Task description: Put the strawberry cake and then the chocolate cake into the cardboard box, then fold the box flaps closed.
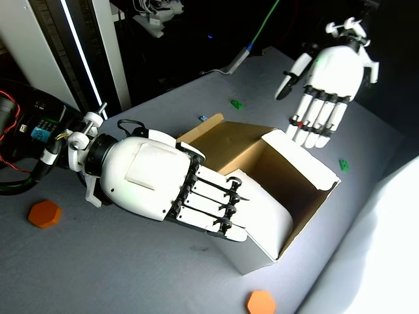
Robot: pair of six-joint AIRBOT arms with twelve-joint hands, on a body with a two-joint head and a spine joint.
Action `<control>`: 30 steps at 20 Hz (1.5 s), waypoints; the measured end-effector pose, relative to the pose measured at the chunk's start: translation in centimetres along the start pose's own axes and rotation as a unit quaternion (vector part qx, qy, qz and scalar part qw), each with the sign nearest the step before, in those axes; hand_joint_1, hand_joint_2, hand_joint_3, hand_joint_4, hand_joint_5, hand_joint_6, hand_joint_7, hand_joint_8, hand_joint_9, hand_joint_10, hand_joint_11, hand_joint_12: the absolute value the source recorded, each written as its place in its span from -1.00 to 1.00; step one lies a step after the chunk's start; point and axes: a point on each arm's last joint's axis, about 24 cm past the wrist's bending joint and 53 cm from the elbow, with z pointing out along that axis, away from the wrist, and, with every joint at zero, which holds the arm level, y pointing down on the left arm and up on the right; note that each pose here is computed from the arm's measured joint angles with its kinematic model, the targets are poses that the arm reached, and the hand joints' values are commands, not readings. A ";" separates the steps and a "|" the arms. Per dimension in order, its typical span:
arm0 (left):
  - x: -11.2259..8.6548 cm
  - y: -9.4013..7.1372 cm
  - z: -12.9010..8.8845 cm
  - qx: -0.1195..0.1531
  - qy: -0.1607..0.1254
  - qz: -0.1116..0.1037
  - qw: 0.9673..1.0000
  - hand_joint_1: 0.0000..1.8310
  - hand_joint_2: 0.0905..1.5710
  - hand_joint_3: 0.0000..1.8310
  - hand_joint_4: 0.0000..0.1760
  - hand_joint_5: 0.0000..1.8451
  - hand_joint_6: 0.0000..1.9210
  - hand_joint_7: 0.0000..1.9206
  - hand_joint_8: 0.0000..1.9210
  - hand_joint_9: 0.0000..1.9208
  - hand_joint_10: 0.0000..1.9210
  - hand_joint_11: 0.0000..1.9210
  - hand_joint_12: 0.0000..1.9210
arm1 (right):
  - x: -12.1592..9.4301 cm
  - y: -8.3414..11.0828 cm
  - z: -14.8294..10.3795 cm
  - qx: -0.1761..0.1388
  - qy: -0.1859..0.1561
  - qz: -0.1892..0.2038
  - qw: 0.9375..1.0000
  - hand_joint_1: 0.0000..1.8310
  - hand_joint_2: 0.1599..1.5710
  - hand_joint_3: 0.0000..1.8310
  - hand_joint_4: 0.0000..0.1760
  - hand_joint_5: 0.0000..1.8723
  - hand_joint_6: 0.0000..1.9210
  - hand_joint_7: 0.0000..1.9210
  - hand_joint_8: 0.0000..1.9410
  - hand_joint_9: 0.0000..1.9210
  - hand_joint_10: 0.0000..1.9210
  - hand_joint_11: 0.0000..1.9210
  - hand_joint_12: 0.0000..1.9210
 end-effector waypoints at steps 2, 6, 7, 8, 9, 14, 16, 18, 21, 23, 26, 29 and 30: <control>0.6 -0.8 0.6 0.013 0.000 0.000 1.000 -0.97 0.66 -1.00 -0.98 -0.78 -0.99 -0.77 -1.00 -0.76 -1.00 -1.00 -0.23 | -0.7 0.0 -0.2 0.005 0.000 0.023 1.000 -1.00 0.65 -1.00 -1.00 -0.88 -0.98 -0.82 -0.99 -0.87 -0.99 -0.99 -0.80; 1.3 -2.2 1.7 0.026 0.000 0.007 1.000 -0.94 0.67 -1.00 -0.91 -0.78 -0.99 -0.75 -1.00 -0.73 -0.99 -1.00 -0.19 | -3.9 -0.5 -1.7 0.016 -0.024 0.050 0.998 -1.00 0.64 -1.00 -1.00 -0.90 -0.98 -0.88 -0.99 -0.92 -0.98 -1.00 -1.00; 1.5 -2.5 2.0 0.027 0.001 0.010 1.000 -0.91 0.68 -1.00 -0.88 -0.78 -1.00 -0.75 -1.00 -0.74 -1.00 -1.00 -0.18 | -4.4 -0.7 -2.2 0.021 -0.028 0.054 0.998 -1.00 0.64 -1.00 -1.00 -0.91 -0.98 -0.86 -0.99 -0.91 -0.98 -0.99 -1.00; 1.7 -3.0 2.3 0.033 0.002 0.007 0.999 -0.88 0.67 -1.00 -0.90 -0.79 -1.00 -0.76 -1.00 -0.75 -1.00 -1.00 -0.21 | -4.8 -1.0 -2.8 0.024 -0.032 0.056 0.998 -1.00 0.65 -1.00 -1.00 -0.93 -0.99 -0.88 -0.99 -0.93 -0.99 -1.00 -1.00; 1.8 -3.4 2.4 0.036 0.003 0.007 0.999 -0.86 0.67 -1.00 -0.92 -0.80 -1.00 -0.75 -1.00 -0.75 -1.00 -1.00 -0.22 | -5.1 -1.1 -3.2 0.027 -0.033 0.056 0.998 -1.00 0.66 -1.00 -1.00 -0.96 -1.00 -0.90 -1.00 -0.95 -0.99 -1.00 -1.00; 4.1 -7.4 2.9 0.076 0.019 0.020 0.997 -0.81 0.65 -1.00 -0.84 -0.77 -1.00 -0.75 -1.00 -0.74 -1.00 -1.00 -0.19 | -8.1 -5.4 -8.3 0.086 -0.056 0.063 0.993 -1.00 0.67 -0.99 -1.00 -0.96 -1.00 -0.90 -1.00 -0.94 -0.99 -1.00 -1.00; 5.0 -8.5 3.3 0.087 0.029 0.021 0.996 -0.81 0.65 -1.00 -0.84 -0.77 -0.99 -0.74 -1.00 -0.73 -0.99 -1.00 -0.18 | -9.0 -7.0 -9.9 0.109 -0.064 0.057 0.990 -1.00 0.68 -0.99 -1.00 -0.95 -0.99 -0.90 -1.00 -0.93 -0.99 -1.00 -1.00; 5.0 -9.5 3.8 0.097 0.024 0.011 0.995 -0.80 0.65 -1.00 -0.94 -0.74 -0.99 -0.73 -1.00 -0.73 -1.00 -1.00 -0.20 | -9.9 -7.6 -11.2 0.120 -0.071 0.050 0.989 -1.00 0.67 -1.00 -1.00 -0.91 -0.98 -0.87 -0.99 -0.92 -0.98 -0.99 -1.00; 5.6 -10.9 4.7 0.105 0.030 0.020 0.994 -0.83 0.66 -1.00 -0.90 -0.76 -1.00 -0.73 -1.00 -0.72 -0.99 -1.00 -0.18 | -10.8 -8.4 -12.7 0.136 -0.083 0.031 0.987 -1.00 0.66 -1.00 -1.00 -0.92 -0.99 -0.88 -1.00 -0.93 -0.99 -1.00 -1.00; 5.9 -12.4 5.3 0.120 0.032 0.019 0.992 -0.84 0.67 -1.00 -0.96 -0.77 -1.00 -0.74 -1.00 -0.72 -1.00 -1.00 -0.15 | -11.1 -8.7 -12.8 0.141 -0.093 0.041 0.985 -1.00 0.65 -1.00 -1.00 -0.88 -0.97 -0.82 -0.97 -0.90 -0.98 -1.00 -1.00; 4.8 -13.0 5.4 0.126 0.021 0.021 0.992 -0.86 0.67 -1.00 -0.86 -0.76 -1.00 -0.73 -1.00 -0.73 -1.00 -1.00 -0.14 | -11.0 -9.0 -12.9 0.149 -0.096 0.064 0.982 -1.00 0.65 -1.00 -1.00 -0.92 -0.99 -0.85 -0.99 -0.92 -0.99 -1.00 -1.00; 2.1 -13.2 4.2 0.130 -0.002 0.011 0.991 -0.85 0.68 -1.00 -0.93 -0.78 -0.99 -0.77 -1.00 -0.76 -1.00 -1.00 -0.19 | -10.2 -8.4 -12.3 0.141 -0.088 0.067 0.984 -1.00 0.66 -1.00 -1.00 -0.93 -0.99 -0.89 -1.00 -0.94 -1.00 -1.00 -1.00; 0.5 -12.7 3.7 0.125 -0.018 0.005 0.992 -0.85 0.68 -1.00 -0.96 -0.76 -0.99 -0.77 -1.00 -0.75 -1.00 -1.00 -0.16 | -9.8 -8.2 -12.3 0.140 -0.083 0.067 0.984 -1.00 0.66 -1.00 -1.00 -0.93 -1.00 -0.89 -1.00 -0.94 -1.00 -1.00 -1.00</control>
